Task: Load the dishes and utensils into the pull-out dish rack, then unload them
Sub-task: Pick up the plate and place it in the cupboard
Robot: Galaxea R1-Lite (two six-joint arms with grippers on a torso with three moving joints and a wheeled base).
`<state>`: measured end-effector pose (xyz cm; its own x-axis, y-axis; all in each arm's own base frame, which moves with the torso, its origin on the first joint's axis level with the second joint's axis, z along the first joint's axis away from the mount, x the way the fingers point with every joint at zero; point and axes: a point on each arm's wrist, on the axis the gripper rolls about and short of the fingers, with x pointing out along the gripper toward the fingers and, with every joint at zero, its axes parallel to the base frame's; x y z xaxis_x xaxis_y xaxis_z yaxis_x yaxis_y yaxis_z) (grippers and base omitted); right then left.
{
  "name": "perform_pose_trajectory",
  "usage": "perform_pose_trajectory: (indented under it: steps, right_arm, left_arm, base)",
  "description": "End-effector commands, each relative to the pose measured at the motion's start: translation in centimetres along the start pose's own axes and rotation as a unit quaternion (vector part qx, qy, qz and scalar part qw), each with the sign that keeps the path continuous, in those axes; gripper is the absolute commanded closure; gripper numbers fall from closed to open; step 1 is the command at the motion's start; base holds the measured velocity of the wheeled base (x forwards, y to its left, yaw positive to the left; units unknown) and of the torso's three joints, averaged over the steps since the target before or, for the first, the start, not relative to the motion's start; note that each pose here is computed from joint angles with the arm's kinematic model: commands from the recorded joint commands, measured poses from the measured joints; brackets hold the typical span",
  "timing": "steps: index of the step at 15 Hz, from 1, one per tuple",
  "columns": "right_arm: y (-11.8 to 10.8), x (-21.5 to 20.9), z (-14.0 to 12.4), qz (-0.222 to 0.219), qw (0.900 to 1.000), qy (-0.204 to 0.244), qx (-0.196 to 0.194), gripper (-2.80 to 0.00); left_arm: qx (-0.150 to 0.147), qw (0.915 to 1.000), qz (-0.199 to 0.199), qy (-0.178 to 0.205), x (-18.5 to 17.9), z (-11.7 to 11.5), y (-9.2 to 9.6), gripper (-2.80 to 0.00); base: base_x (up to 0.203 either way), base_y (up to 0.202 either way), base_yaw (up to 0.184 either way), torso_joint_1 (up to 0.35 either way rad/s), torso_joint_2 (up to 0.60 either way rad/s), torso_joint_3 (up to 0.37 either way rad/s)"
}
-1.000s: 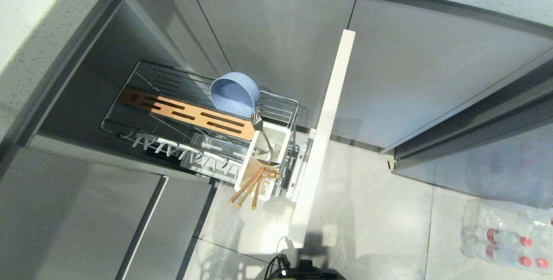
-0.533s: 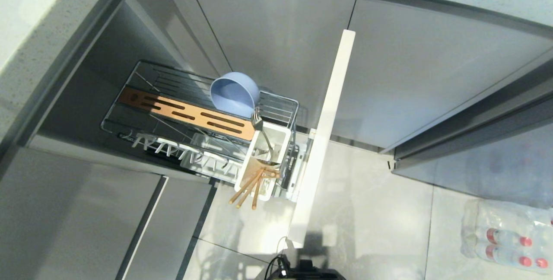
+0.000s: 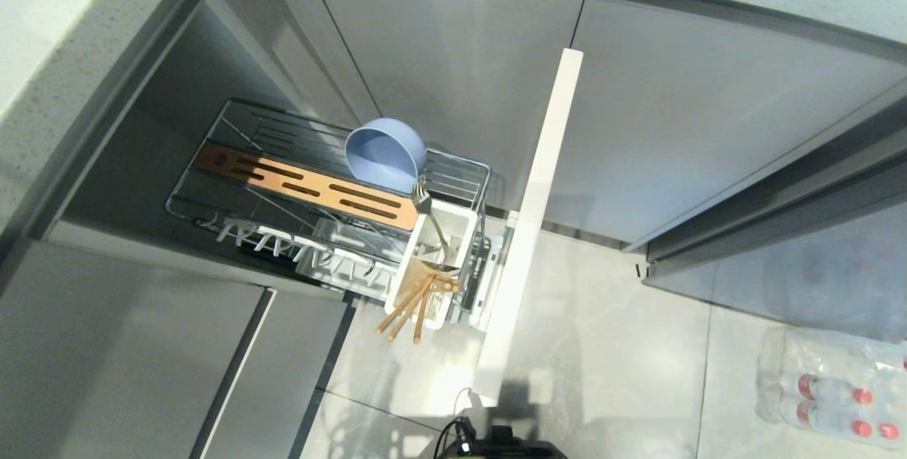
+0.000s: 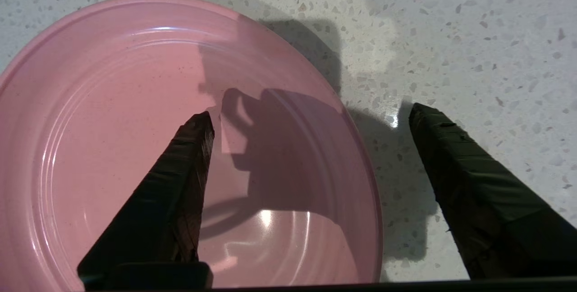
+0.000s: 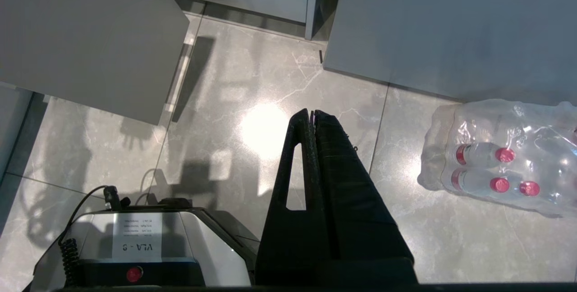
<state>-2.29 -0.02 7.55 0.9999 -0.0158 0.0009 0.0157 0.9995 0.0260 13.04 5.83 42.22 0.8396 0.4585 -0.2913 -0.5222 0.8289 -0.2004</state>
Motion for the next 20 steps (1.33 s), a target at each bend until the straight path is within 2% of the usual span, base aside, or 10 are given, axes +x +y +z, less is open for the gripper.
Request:
perform_pose_trajectory:
  steps: [1, 13, 14, 20]
  right_arm:
    - [0.0, 0.0, 0.0, 0.000, 1.000, 0.000, 0.000, 0.00]
    - [0.0, 0.0, 0.0, 0.000, 1.000, 0.000, 0.000, 0.00]
    - [0.0, 0.0, 0.0, 0.000, 1.000, 0.000, 0.001, 0.00]
    - [0.0, 0.0, 0.0, 0.000, 1.000, 0.000, 0.000, 0.00]
  left_arm:
    - [-0.001, 1.0000, 0.002, 0.007, 0.3, -0.1, 0.0, -2.80]
    - [0.001, 0.9998, 0.009, 0.017, 1.4, -0.1, -0.1, -2.80]
    - [0.001, 0.9998, 0.011, 0.017, 1.4, -0.1, -0.1, 0.00]
    - [0.002, 0.9997, 0.020, 0.012, 1.4, -0.1, -0.1, 0.00]
  base:
    - [0.000, 0.000, 0.000, 0.000, 0.00, 0.000]
    - [0.000, 0.000, 0.000, 0.000, 0.00, 0.000]
    - [0.000, 0.000, 0.000, 0.000, 0.00, 0.000]
    - [0.000, 0.000, 0.000, 0.000, 0.00, 0.000]
